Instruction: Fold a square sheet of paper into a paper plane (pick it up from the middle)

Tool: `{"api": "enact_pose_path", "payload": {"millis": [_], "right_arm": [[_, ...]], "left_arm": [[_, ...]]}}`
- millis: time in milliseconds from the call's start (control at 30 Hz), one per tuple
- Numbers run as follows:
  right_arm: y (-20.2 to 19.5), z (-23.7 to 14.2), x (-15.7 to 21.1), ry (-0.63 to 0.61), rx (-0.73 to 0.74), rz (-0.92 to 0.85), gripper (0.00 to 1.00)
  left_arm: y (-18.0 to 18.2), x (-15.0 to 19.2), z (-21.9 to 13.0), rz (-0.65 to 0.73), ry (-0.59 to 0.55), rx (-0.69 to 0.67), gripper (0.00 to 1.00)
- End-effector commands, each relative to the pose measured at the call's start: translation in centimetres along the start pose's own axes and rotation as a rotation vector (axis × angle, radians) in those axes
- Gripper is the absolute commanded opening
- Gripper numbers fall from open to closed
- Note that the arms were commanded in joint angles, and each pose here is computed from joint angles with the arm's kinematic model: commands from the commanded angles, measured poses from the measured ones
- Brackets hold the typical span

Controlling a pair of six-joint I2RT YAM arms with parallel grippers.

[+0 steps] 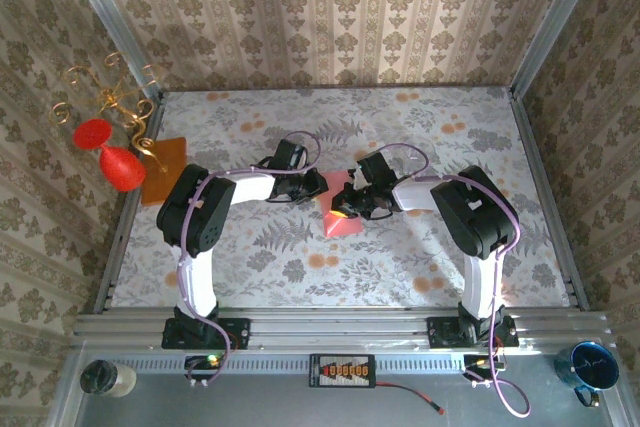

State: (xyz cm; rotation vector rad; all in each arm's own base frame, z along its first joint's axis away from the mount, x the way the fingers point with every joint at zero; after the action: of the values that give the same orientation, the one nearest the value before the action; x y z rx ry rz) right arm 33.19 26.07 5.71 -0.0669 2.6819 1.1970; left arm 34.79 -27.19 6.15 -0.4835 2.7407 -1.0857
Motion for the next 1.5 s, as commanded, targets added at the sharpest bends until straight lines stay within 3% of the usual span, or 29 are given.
{"api": "enact_pose_path", "payload": {"millis": [0,1467], "right_arm": [[0.4,0.5,-0.1,0.012,-0.032,-0.015,0.05],[-0.5,1.3,-0.7,-0.012,0.002,0.006,0.05]], "left_arm": [[1.9,0.9,0.9,-0.006,0.043,-0.077,0.15],[2.3,1.2,1.0,-0.006,0.038,-0.114,0.11]]}}
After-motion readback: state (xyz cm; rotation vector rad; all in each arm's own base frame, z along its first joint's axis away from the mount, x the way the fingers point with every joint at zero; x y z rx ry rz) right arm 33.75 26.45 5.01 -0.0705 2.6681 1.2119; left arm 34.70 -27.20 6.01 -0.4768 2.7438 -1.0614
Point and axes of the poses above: each hand's point on the last joint's axis, 136 mm out from that joint toward the fingers, its own z axis out along the fingers, its own y axis along the line the jaws close on, x = y × z, the point moved 5 cm from there along -z, back along the fingers, and after that the axes turned 13 degrees about -z, right-handed, at the moved point
